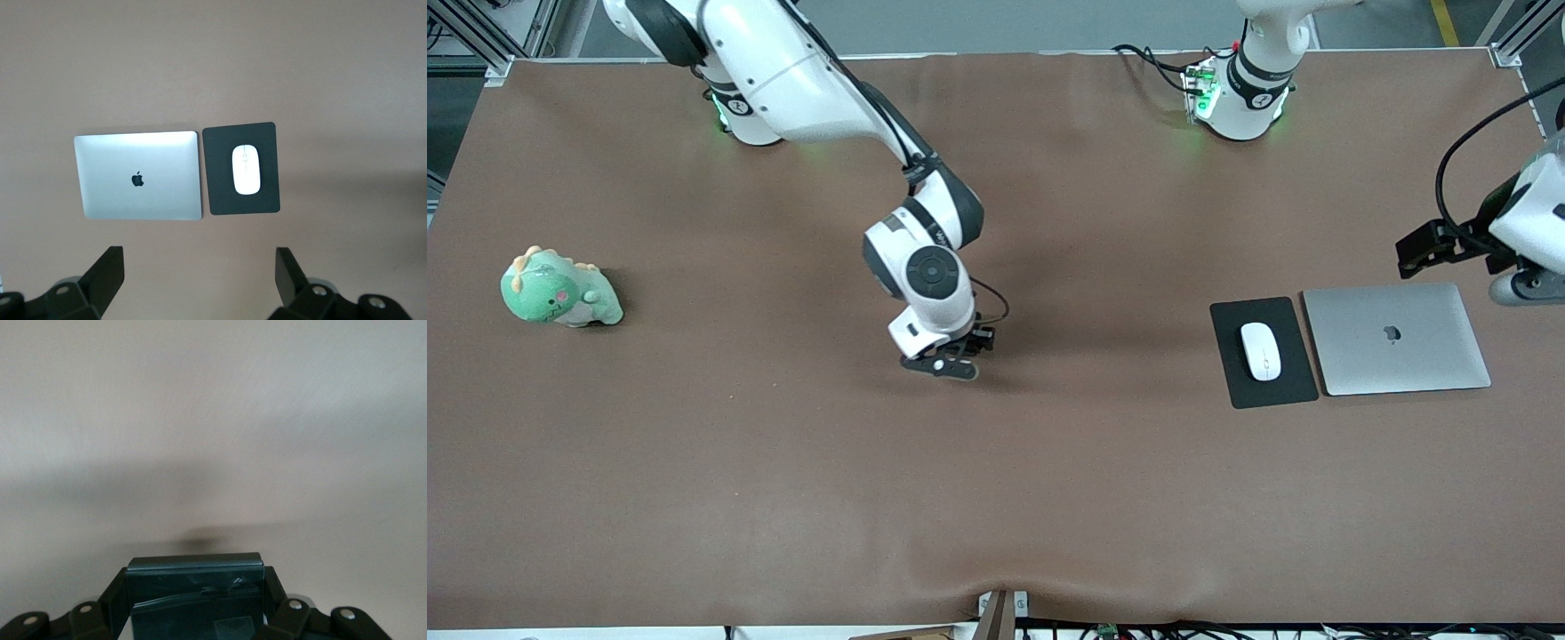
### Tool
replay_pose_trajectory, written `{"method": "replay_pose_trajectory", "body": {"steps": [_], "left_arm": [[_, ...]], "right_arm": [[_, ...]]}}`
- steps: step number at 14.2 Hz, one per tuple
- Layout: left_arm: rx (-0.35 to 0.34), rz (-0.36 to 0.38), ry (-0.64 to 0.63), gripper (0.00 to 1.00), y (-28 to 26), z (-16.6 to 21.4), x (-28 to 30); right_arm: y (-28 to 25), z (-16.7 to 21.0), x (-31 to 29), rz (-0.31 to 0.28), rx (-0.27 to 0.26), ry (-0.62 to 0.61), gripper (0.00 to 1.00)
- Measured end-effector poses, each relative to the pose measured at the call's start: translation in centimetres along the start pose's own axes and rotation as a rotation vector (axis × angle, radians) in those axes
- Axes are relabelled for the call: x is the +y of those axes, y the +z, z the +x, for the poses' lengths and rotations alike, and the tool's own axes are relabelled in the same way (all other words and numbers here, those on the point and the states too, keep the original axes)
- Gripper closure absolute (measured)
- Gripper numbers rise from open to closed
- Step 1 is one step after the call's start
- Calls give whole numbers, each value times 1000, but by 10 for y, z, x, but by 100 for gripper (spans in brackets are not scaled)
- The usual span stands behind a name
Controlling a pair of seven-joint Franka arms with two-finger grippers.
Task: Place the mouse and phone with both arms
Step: 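Carry the black phone with the right gripper toward the green plush toy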
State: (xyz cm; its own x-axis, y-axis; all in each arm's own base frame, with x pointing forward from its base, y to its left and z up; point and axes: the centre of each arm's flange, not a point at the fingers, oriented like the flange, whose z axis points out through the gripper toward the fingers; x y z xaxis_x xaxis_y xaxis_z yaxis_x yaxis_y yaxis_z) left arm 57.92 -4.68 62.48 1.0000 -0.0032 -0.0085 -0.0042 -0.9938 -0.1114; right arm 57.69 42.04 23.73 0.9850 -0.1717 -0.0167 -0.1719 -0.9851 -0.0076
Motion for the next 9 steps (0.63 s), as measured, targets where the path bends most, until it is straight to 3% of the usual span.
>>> {"method": "replay_pose_trajectory", "body": {"steps": [4,9], "left_arm": [[-6,-12,3,0,-7,-25,6],[-12,-34,-2,0,-7,-33,5]], "right_arm": [[-98,84,128,2,-3,-72,20],[-140,119,302,10,-45,-112,20]]}}
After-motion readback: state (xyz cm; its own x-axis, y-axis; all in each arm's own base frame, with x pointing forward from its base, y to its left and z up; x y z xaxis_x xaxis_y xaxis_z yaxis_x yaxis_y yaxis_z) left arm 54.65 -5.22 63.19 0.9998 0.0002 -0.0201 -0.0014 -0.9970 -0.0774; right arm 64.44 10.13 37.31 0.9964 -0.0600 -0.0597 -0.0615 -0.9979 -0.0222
